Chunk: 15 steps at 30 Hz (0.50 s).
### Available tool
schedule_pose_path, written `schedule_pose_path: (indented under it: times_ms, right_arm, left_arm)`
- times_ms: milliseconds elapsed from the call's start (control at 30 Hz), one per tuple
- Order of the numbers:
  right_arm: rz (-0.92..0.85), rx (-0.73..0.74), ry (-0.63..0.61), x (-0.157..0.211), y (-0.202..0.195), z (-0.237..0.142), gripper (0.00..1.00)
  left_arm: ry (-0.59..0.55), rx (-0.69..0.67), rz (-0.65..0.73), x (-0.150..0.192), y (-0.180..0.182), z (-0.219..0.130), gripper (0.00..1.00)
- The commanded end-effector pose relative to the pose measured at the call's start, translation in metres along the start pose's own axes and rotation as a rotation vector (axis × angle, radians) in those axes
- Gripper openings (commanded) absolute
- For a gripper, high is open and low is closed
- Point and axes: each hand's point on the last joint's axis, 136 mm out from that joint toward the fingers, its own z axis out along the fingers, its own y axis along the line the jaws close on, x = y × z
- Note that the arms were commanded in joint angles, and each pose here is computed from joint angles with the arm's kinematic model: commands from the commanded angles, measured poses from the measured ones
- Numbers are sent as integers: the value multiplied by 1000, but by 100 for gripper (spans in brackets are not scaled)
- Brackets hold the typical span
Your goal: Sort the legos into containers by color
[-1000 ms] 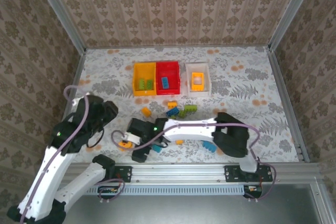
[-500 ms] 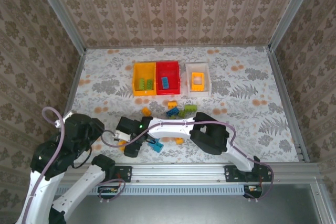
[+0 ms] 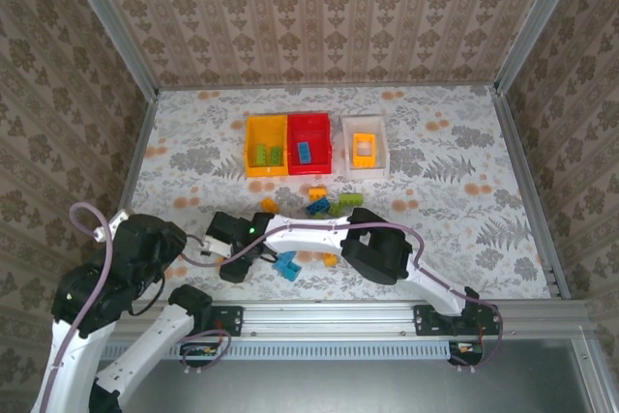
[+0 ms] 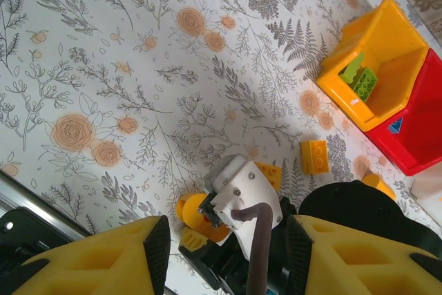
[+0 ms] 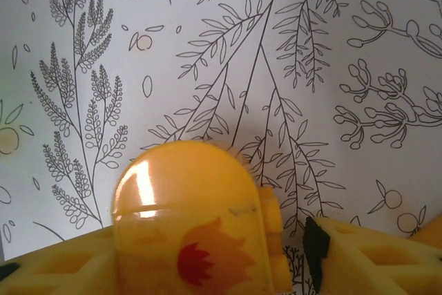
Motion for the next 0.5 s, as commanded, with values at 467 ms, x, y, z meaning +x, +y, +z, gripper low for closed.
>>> schedule_pose_path:
  times_ms: [467]
  right_arm:
    - [424, 185, -352, -14, -120, -168, 29]
  left_arm:
    - [165, 401, 131, 20, -135, 34, 53]
